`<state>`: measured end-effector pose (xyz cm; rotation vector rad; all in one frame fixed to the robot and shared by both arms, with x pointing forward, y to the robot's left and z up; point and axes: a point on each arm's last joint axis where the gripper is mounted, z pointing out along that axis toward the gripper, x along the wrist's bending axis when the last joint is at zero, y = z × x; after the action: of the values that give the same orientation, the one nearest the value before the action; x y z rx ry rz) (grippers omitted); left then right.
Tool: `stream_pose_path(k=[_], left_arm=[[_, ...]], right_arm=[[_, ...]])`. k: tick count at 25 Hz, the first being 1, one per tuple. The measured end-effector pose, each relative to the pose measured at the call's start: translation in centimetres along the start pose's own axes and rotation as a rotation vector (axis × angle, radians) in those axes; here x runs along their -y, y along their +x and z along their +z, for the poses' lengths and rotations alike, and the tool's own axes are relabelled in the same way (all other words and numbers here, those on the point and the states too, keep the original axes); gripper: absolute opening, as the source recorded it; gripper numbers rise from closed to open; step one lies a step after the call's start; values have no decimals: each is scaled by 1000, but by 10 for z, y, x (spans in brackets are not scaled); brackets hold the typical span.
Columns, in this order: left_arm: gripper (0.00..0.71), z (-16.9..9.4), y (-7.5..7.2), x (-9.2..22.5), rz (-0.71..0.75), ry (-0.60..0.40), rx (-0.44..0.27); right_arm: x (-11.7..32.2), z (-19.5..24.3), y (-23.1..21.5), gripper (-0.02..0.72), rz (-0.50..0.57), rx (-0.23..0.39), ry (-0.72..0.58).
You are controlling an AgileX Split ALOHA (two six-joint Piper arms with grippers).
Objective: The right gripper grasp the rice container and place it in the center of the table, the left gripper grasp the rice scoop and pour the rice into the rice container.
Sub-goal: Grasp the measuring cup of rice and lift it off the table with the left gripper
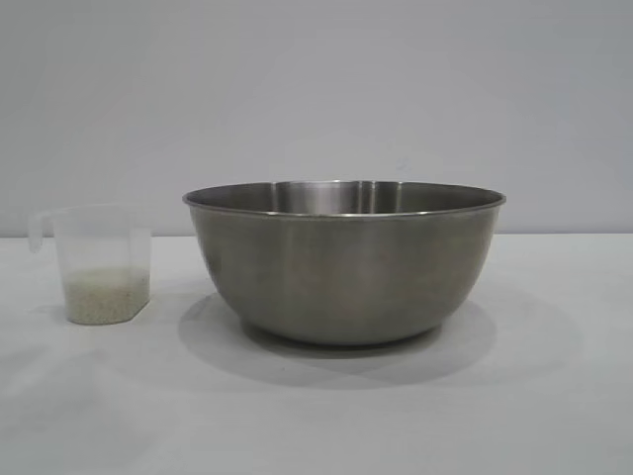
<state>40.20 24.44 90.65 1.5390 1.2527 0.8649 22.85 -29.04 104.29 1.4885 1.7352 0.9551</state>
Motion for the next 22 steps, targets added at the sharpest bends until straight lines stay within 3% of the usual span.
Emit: stream_pose_path(k=[4,11,22], left_arm=[[267,5,0,15,6,87,-5],[267,23,-2,25,18,150,-10],[267,49,-5,20,17,114,-34]], right_arm=[[0,0,0,524,0,0,0],[0,0,0,524,0,0,0],[0,0,0,524,0,0,0]])
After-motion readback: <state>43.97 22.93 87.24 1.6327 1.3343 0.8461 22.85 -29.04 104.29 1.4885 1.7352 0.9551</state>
